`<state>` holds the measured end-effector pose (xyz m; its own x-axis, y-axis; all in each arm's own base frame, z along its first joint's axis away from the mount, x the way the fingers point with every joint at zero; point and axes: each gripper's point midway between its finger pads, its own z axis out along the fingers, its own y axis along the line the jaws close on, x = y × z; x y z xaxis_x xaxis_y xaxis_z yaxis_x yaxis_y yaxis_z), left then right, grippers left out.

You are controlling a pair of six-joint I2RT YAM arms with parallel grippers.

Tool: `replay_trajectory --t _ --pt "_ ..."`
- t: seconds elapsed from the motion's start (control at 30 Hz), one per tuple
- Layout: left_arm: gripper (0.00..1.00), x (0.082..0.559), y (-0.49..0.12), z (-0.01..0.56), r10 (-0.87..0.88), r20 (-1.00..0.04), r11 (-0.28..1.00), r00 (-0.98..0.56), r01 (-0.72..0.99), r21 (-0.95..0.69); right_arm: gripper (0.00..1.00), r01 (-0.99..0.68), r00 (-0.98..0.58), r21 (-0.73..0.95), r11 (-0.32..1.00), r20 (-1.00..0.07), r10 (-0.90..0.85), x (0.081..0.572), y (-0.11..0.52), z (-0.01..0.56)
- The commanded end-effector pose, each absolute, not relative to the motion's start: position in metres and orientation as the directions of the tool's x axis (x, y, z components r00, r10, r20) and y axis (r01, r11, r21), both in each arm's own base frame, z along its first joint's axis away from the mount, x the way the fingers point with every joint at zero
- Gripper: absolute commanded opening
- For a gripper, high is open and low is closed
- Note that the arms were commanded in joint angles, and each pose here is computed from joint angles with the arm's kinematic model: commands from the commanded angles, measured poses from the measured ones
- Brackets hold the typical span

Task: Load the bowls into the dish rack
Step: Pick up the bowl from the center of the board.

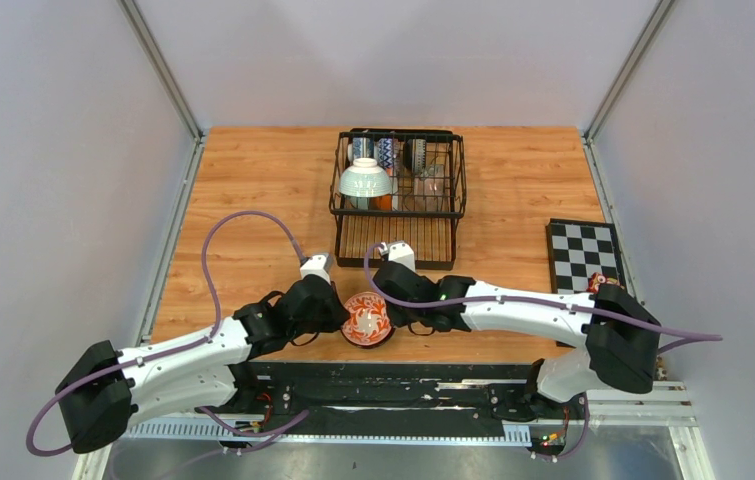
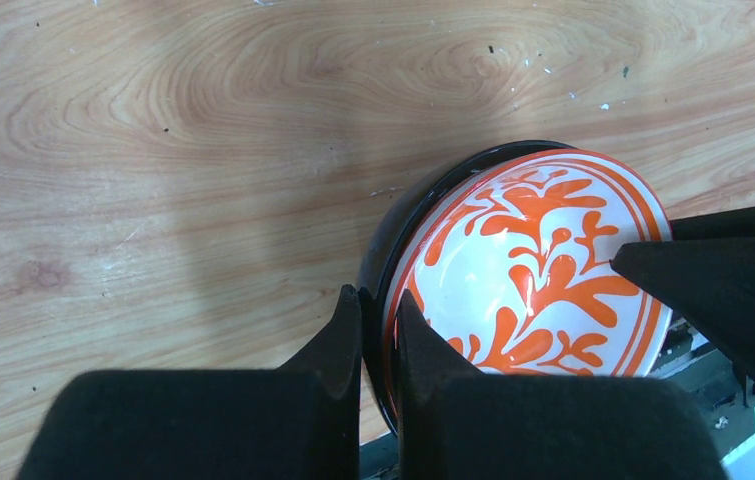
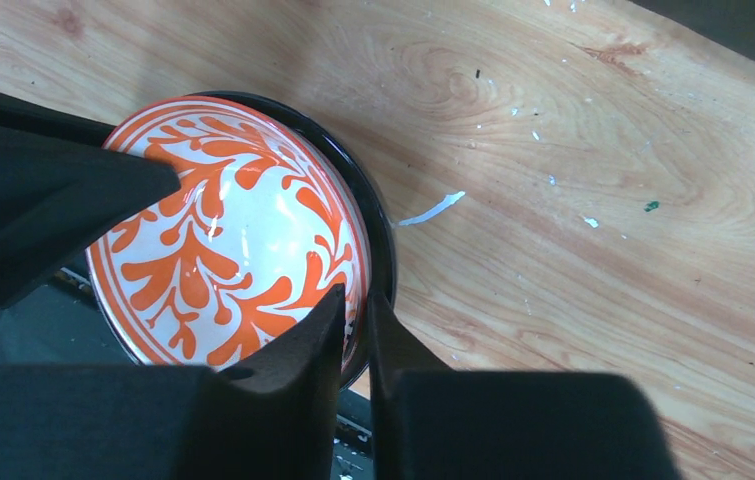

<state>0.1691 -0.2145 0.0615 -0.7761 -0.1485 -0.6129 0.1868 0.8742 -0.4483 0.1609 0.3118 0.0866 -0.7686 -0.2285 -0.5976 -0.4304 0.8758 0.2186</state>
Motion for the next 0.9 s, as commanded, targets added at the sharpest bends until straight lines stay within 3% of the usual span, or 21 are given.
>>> replay_trajectory --t 0.0,0.07,0.23,0.67,0.87 --pt "0.00 0.173 -0.246 0.098 -0.233 -0.618 0.775 -0.751 0.241 -0.584 0.10 -0.437 -0.803 0.157 0.885 -0.513 -0.305 0.147 0.302 0.051" --pt "0.00 0.173 -0.245 0.097 -0.233 -0.615 0.774 -0.753 0.238 -0.586 0.03 -0.437 -0.801 0.149 0.887 -0.514 -0.308 0.148 0.301 0.051" --pt "0.00 0.173 -0.245 0.093 -0.235 -0.610 0.778 -0.757 0.230 -0.584 0.03 -0.441 -0.790 0.141 0.886 -0.531 -0.308 0.151 0.300 0.055" --pt "0.38 0.174 -0.238 0.091 -0.228 -0.617 0.806 -0.753 0.210 -0.553 0.03 -0.463 -0.752 0.144 0.875 -0.586 -0.302 0.159 0.305 0.077" --pt "0.44 0.176 -0.232 0.094 -0.211 -0.632 0.826 -0.746 0.209 -0.523 0.03 -0.461 -0.735 0.136 0.877 -0.613 -0.291 0.165 0.304 0.089"
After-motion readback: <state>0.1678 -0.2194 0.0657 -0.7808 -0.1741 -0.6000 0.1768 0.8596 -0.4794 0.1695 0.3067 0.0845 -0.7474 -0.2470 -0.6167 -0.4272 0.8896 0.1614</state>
